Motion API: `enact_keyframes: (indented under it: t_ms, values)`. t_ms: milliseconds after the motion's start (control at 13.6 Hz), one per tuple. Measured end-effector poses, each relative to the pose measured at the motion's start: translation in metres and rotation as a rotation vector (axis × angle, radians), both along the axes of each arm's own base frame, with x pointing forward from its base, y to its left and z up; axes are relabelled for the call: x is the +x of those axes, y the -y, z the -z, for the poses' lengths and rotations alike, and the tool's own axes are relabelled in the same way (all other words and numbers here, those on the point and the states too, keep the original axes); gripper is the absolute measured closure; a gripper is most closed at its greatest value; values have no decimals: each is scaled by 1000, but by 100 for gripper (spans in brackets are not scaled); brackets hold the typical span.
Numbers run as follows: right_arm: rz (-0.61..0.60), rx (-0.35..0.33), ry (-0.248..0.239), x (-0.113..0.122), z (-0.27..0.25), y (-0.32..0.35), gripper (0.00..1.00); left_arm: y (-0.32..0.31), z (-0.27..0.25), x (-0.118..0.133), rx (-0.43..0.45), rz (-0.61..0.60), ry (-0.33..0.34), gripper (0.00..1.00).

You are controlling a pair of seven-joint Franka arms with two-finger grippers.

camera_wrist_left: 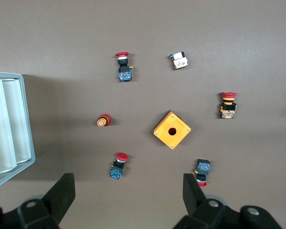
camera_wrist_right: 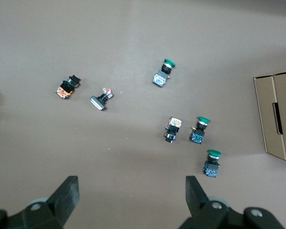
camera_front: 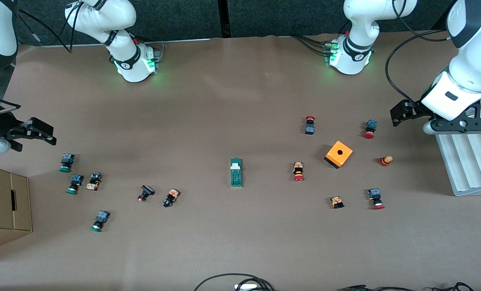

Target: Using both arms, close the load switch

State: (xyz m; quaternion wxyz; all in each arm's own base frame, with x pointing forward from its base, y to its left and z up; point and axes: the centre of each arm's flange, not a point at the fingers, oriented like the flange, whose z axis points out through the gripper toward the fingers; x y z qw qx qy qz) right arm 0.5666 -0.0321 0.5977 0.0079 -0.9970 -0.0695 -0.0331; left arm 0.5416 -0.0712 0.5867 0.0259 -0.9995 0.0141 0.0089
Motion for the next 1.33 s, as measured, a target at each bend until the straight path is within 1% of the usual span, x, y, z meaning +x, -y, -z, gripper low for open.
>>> enact_keyframes:
  t_ms: [737,958,1179,1326]
  values:
    - [-1,-1,-9,3,5,-1,0,0,0,0,0,0,-2,0]
    - [-1,-1,-12,3,7,-1,0,4,1,-2,1,7,-12,0]
    - [-2,-1,-16,4,9,-1,0,45,3,-8,4,47,-11,0]
    - [-2,-1,-19,4,10,-1,0,87,5,-14,1,25,13,0]
